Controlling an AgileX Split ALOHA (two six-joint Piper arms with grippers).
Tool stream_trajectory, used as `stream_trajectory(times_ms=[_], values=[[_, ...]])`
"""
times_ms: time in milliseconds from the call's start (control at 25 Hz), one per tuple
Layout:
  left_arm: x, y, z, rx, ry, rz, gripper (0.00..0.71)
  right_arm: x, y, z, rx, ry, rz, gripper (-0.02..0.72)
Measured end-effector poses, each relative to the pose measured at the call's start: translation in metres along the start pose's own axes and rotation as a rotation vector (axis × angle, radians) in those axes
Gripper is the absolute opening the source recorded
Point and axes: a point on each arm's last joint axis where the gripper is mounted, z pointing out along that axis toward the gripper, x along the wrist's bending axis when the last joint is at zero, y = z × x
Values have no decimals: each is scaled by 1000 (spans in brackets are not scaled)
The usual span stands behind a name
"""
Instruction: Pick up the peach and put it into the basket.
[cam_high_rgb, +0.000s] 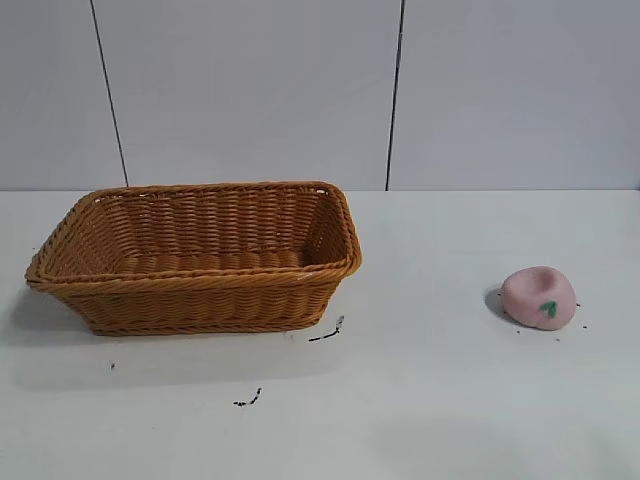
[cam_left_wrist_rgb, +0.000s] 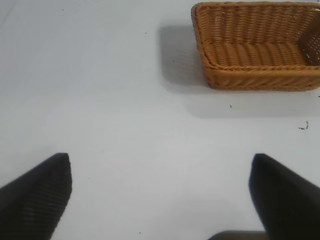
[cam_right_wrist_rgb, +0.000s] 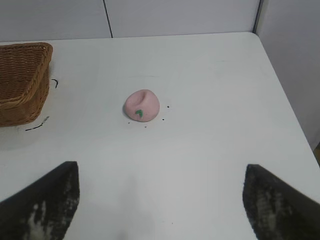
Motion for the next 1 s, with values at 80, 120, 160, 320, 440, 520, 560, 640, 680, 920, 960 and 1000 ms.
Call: stream_trajectory(times_ms=[80,120,160,320,440,520,560,640,680,920,960,1000], values=[[0,0,0,0,0,0,693,0,0,0,0,0,0,613],[0,0,0,0,0,0,693,0,0,0,0,0,0,613],[0,0,0,0,0,0,693,0,0,0,0,0,0,613],[0,0,0,0,0,0,693,0,0,0,0,0,0,613],[0,0,0,0,0,0,693,0,0,0,-1,0,0,613],[0,0,0,0,0,0,693,1,2,2,15,6,4,613],[0,0,0,0,0,0,693,1,5,5,39,10,7,613],[0,0,0,0,0,0,693,2,16,14,103,13,10,613],[0,0,0,0,0,0,693,1,24,20,140,9,8,613],[0,0,0,0,0,0,693,-1,86,83,329,-17,-18,613],[0,0,0,0,0,0,693,0,96,97,367,-17,-18,613],[0,0,0,0,0,0,693,0,106,112,401,-17,-19,613]])
